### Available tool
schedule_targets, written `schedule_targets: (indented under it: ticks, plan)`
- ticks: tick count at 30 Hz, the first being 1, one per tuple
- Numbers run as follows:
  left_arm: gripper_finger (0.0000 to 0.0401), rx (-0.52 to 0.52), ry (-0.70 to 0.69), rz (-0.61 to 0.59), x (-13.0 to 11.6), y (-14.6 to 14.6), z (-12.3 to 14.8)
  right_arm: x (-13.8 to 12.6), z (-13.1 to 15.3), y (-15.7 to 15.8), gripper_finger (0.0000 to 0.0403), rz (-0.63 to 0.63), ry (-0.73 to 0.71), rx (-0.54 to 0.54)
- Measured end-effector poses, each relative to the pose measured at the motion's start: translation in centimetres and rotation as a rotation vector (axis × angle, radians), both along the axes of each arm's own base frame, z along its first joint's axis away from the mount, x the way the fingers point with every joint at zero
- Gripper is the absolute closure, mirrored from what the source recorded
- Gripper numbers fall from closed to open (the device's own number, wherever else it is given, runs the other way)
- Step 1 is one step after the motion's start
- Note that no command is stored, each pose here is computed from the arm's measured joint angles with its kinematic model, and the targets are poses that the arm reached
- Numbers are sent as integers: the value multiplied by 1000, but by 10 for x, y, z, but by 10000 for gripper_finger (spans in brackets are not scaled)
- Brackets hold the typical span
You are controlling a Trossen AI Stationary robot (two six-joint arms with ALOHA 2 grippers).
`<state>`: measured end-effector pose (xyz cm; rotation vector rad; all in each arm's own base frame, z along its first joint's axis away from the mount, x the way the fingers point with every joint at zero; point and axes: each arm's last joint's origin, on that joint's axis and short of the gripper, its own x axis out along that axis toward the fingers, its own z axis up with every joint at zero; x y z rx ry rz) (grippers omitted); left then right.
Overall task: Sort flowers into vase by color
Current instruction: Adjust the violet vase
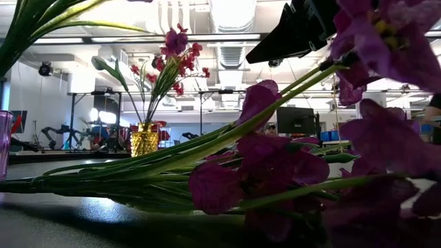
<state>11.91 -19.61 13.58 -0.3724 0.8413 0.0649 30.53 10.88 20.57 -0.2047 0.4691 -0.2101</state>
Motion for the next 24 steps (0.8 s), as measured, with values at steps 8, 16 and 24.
schedule_targets:
  ticks: [8, 16, 24]
  plan:
    - [401, 23, -14, 38, 1, 0, -6, 0, 0, 0, 390, 0, 0, 0]
    - [401, 51, -74, 73, 2, 1, -5, 0, 0, 0, 390, 0, 0, 0]
    - [401, 80, -120, 102, 3, 3, -4, 0, 0, 0, 390, -1, 0, 0]
